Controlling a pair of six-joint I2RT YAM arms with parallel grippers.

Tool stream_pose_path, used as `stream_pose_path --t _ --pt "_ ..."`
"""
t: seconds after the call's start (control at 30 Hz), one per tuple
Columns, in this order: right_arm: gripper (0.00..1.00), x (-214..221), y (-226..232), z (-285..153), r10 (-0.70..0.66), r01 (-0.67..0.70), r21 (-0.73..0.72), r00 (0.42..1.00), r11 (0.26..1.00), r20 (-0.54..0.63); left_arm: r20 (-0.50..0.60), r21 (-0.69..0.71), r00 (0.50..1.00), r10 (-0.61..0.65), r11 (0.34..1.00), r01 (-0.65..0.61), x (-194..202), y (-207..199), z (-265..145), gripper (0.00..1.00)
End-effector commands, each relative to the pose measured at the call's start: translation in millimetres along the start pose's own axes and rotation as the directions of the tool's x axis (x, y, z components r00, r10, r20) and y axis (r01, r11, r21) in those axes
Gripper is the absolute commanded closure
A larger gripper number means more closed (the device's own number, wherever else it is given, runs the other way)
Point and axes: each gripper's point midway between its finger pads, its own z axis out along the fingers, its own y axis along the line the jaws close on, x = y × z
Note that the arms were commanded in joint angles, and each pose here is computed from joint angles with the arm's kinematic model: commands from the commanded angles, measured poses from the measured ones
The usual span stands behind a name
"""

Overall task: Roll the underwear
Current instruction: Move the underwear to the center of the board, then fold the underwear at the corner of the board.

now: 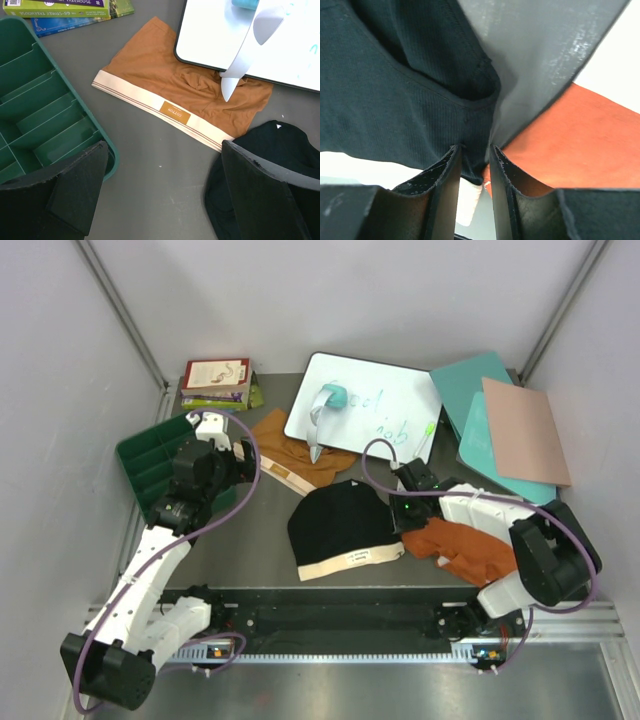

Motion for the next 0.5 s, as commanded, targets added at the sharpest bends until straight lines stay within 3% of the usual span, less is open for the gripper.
stream_pose_path --t 0.0,0.27,0.4,0.47 --pt "0.71 -2.2 7.0 7.1 0.011 -0.011 -0.041 1.000 0.999 0.000 0.049 0.002 0.999 -0.006 1.000 0.006 -15.2 -1.9 -4.0 0.01" --pt "0.84 5.4 -12.0 12.1 0.028 -0.025 0.071 0.999 0.997 -0.046 0.047 0.001 0.999 -0.005 1.000 0.005 -14.8 -2.1 -4.0 0.01" --pt "1.00 1.2 -19.0 6.8 0.026 -0.021 0.119 0.999 0.993 -0.038 0.050 0.003 0.999 -0.005 1.000 0.005 -15.5 -2.7 -4.8 0.01" --pt "1.00 -4.0 -17.2 1.0 0.022 -0.019 0.117 0.999 0.993 -0.025 0.052 0.004 0.999 -0.005 1.000 0.005 -16.2 -2.8 -4.5 0.01"
